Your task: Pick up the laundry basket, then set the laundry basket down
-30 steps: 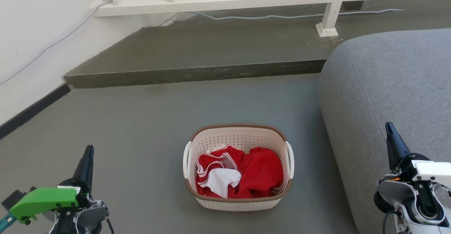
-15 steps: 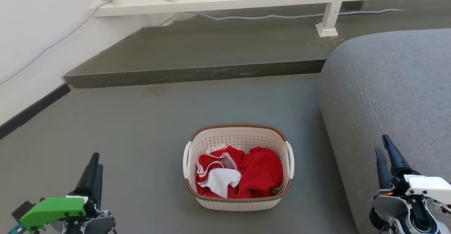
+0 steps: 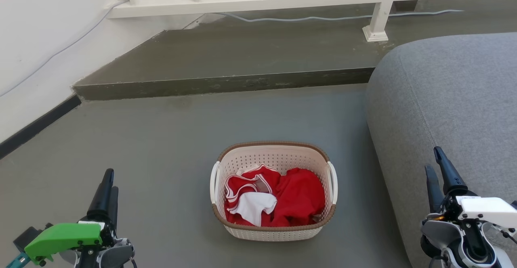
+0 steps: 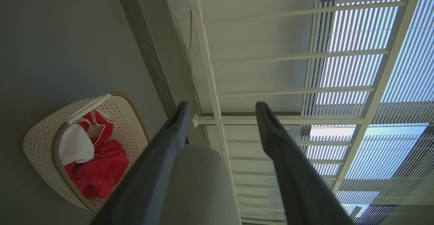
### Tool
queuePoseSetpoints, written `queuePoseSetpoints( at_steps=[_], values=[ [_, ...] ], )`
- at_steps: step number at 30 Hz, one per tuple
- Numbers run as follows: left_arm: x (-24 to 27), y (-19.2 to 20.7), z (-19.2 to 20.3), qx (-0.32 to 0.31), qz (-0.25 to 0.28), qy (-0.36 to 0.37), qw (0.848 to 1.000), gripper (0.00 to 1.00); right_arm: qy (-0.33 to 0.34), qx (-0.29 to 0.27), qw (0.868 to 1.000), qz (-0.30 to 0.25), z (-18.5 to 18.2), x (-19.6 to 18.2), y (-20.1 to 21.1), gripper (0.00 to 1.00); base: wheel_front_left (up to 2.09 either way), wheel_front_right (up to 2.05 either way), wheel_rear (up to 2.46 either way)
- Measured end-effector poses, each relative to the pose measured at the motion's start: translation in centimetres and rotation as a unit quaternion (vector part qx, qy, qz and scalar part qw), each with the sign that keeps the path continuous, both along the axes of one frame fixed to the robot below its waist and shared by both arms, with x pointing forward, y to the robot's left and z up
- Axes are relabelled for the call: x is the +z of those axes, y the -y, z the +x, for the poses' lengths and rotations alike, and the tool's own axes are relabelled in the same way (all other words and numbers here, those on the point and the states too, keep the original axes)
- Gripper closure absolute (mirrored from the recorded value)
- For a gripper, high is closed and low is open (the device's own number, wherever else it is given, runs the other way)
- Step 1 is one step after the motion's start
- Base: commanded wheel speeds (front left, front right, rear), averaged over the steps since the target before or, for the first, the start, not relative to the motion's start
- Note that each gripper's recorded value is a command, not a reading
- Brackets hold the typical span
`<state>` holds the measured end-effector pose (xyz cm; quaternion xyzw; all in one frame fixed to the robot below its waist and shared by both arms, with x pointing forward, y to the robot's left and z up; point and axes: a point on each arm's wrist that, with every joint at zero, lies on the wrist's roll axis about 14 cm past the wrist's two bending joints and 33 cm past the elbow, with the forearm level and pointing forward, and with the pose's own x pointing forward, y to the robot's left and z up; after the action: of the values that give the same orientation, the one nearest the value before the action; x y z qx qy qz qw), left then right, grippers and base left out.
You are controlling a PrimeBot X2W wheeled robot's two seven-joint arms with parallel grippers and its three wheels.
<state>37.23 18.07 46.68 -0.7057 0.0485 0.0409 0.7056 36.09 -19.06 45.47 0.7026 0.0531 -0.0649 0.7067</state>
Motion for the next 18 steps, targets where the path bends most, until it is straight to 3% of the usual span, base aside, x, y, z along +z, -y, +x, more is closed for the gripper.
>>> queuePoseSetpoints(
  at_steps=[18],
  values=[
    [1.5, 1.1, 0.6, -0.024, 0.102, 0.025, 0.994, 0.0, 0.031, 0.028, 0.995, -0.092, 1.0, 2.0, -1.4, 0.0, 0.0, 0.0, 0.0]
  ],
)
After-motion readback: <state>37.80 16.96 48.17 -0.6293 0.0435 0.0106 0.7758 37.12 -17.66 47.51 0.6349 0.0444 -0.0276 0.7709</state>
